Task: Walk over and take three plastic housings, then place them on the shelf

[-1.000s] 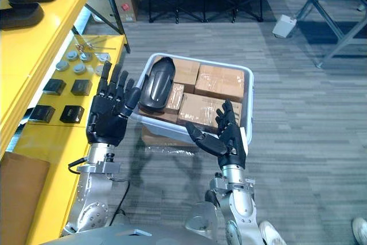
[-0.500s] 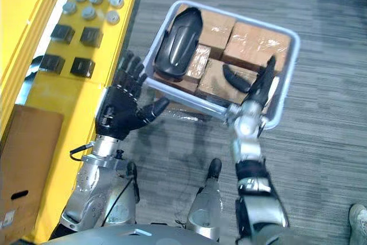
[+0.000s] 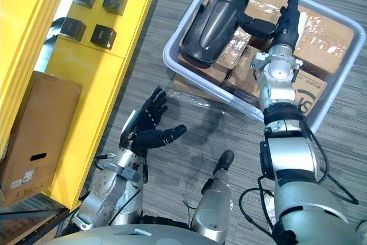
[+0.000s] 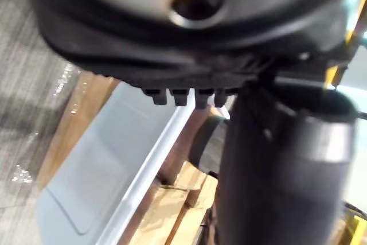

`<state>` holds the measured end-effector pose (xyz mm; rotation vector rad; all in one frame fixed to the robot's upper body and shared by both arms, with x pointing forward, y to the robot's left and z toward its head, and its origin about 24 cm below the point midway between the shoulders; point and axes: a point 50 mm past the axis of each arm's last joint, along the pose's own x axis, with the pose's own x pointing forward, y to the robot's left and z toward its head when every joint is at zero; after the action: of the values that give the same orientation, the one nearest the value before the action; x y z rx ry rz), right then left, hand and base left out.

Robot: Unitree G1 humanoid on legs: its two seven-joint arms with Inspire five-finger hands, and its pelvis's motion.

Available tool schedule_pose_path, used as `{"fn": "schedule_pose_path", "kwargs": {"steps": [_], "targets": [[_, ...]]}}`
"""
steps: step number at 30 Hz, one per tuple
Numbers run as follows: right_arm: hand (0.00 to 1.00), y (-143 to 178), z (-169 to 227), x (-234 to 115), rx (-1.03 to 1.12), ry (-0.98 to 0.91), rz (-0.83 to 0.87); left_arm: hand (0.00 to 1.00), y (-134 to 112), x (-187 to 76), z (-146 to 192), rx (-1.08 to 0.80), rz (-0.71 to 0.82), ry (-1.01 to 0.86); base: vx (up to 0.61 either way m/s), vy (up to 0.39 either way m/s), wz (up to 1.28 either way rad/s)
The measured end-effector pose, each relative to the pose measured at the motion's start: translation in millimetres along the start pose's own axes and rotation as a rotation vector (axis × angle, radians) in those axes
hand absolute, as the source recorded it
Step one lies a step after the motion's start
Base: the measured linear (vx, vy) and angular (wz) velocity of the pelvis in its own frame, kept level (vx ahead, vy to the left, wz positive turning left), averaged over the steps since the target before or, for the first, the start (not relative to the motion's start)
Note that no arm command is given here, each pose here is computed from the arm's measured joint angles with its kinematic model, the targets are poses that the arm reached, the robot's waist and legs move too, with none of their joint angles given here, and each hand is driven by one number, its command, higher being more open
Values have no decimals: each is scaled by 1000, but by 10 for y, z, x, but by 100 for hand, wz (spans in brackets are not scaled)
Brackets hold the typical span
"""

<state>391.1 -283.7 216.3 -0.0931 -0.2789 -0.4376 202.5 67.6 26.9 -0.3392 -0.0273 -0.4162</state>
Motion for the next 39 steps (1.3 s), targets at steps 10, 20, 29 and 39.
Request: {"fn": "schedule_pose_path", "kwargs": {"steps": [10, 20, 29, 39], "targets": [[0, -81, 107, 143, -346, 146, 4, 100, -25, -20, -176, -10, 34, 69, -68, -17, 9], [0, -179, 73, 155, -685, 336, -5, 100, -7, -29, -175, 1, 40, 72, -52, -33, 3], [0, -355, -11, 119, -803, 444, -101, 100, 199, -93, -84, 17, 164, 42, -24, -34, 2], [0, -503, -21, 107, -820, 339, -226, 100, 477, -134, 315, 39, 251, -128, -8, -16, -1]]}}
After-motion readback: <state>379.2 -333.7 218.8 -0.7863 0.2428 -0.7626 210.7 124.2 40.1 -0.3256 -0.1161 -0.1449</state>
